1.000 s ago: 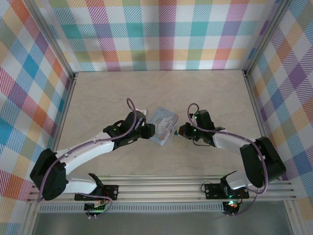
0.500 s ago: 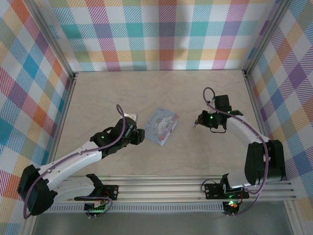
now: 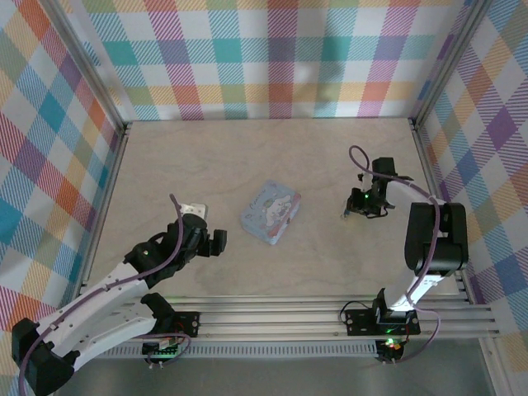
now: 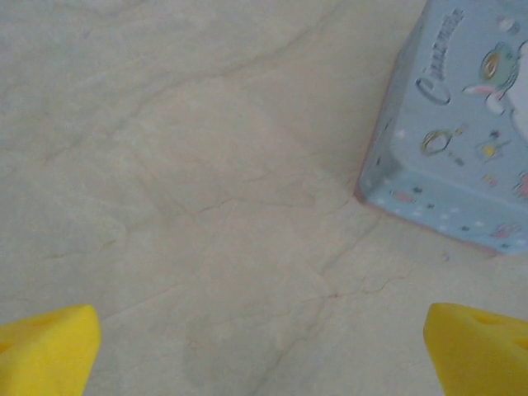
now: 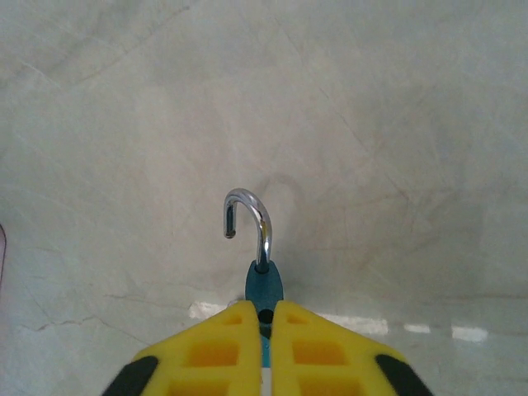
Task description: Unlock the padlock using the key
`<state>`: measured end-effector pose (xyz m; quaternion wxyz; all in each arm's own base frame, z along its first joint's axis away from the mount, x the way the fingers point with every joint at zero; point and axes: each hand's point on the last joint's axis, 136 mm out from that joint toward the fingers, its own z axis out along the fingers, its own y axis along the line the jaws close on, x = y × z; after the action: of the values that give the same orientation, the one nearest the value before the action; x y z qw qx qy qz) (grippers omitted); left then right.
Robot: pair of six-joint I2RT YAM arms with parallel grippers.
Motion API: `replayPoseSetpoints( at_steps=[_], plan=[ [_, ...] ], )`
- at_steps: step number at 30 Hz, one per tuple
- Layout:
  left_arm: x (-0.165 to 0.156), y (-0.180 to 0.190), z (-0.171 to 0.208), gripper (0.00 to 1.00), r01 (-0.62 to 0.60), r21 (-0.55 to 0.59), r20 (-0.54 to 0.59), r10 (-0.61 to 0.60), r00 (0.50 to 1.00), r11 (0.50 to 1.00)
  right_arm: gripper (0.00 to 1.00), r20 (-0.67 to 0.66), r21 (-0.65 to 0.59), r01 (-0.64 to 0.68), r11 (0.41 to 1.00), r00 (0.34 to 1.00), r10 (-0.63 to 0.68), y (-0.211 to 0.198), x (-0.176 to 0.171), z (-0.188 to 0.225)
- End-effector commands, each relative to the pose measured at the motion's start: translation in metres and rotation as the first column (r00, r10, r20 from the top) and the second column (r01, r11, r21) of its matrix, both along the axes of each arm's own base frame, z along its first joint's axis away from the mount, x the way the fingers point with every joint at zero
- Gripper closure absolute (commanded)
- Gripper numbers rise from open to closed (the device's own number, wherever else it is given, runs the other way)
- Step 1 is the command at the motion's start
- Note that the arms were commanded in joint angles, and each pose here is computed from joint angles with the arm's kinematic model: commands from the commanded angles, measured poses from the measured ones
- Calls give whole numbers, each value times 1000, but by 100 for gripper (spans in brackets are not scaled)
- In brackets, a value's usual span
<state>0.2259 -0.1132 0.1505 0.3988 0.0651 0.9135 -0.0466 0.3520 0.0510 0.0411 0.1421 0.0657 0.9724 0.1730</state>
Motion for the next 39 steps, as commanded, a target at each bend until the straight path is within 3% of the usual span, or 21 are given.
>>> replayPoseSetpoints(
  at_steps=[1,5,9,11,13,16,20,24,27,29,32,35,39],
  plan=[
    [1,9,-1,0,-47,-11,12,47,999,999,77,7,-5,-18,1000,1000,18,1,0,4],
    [5,16,4,0,-95,-34,47,97,994,995,55,50,-7,-13,1000,999,13,1,-4,26],
    [11,33,3,0,-190,-40,61,192,979,981,40,106,-8,2,1000,994,-1,0,-13,53],
    [15,37,5,0,-208,-44,71,211,975,977,16,165,-7,11,1000,986,-10,-1,-18,72],
    [20,32,10,0,-165,-39,108,168,980,986,0,232,-13,22,1000,972,-18,-2,-23,90],
    [28,30,28,0,-114,-10,210,114,971,993,0,356,-41,82,996,932,-62,-12,-33,117],
    [30,55,73,0,-216,-26,358,211,910,976,0,539,-62,160,985,836,-102,-25,-49,157],
    [33,55,90,0,-172,84,431,120,895,981,0,678,-103,246,964,726,-113,-43,-63,177],
    [41,55,82,0,-168,172,391,89,916,971,0,756,-86,287,954,643,-125,-48,-68,178],
    [49,44,67,0,-100,217,338,21,941,971,0,796,-53,317,947,586,-151,-52,-68,172],
    [63,35,44,0,-43,216,266,-16,964,975,0,831,-49,350,936,534,-156,-58,-65,153],
    [78,33,18,0,-11,148,201,-19,979,989,0,848,-96,373,923,516,-120,-65,-60,130],
    [98,40,-5,0,-27,68,195,13,981,997,0,831,-175,367,914,553,-63,-68,-46,105]
  ],
)
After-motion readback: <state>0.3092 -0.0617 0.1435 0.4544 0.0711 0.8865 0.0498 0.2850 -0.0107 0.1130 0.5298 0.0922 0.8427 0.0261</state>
